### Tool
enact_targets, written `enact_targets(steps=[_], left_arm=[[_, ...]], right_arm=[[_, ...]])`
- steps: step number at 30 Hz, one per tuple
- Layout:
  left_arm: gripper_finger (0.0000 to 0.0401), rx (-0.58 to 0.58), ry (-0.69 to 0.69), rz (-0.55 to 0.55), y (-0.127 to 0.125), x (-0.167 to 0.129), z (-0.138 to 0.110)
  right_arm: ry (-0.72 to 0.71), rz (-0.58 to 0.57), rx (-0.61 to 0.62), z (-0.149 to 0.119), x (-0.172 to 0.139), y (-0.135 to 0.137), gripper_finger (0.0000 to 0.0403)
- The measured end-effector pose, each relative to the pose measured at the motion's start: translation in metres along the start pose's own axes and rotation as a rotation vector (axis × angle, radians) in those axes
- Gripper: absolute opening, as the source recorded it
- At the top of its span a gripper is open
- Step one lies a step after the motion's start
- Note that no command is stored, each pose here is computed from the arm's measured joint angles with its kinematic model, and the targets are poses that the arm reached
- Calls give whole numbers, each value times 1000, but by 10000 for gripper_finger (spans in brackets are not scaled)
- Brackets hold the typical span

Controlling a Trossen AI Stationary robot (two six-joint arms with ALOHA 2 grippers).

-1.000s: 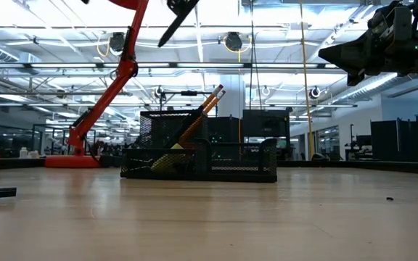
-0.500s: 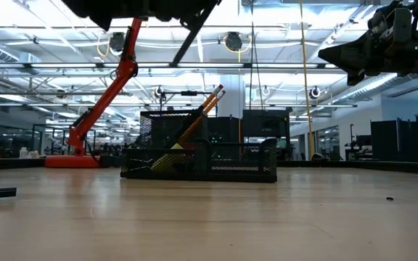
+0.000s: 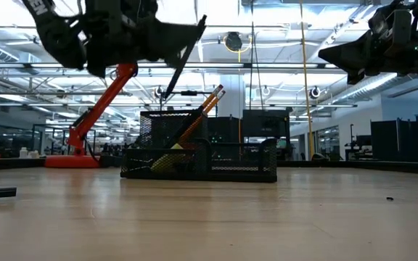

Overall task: Pick and place office supplies into organizer
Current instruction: Put the left pen into the top left section of the desk organizer

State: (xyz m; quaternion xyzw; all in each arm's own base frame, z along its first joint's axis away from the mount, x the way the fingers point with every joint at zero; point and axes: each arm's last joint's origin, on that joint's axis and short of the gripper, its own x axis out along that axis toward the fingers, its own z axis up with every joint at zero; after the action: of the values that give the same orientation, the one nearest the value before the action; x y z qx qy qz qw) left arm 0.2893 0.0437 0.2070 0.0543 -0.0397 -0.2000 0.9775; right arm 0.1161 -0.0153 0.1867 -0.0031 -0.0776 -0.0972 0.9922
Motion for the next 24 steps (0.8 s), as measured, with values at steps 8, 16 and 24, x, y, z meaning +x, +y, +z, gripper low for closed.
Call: enact_targets(steps=[8,16,24], left_arm=[[26,-10,55,95,5,8,-44],[26,-77,113,134,10,8,-74],[26,-75,120,181,11,8,-72]], right_arm=[[-15,0,20,1,0,0,4],[-20,-45,21,2,0,-1,4],[-20,-45,25,2,0,-1,4]])
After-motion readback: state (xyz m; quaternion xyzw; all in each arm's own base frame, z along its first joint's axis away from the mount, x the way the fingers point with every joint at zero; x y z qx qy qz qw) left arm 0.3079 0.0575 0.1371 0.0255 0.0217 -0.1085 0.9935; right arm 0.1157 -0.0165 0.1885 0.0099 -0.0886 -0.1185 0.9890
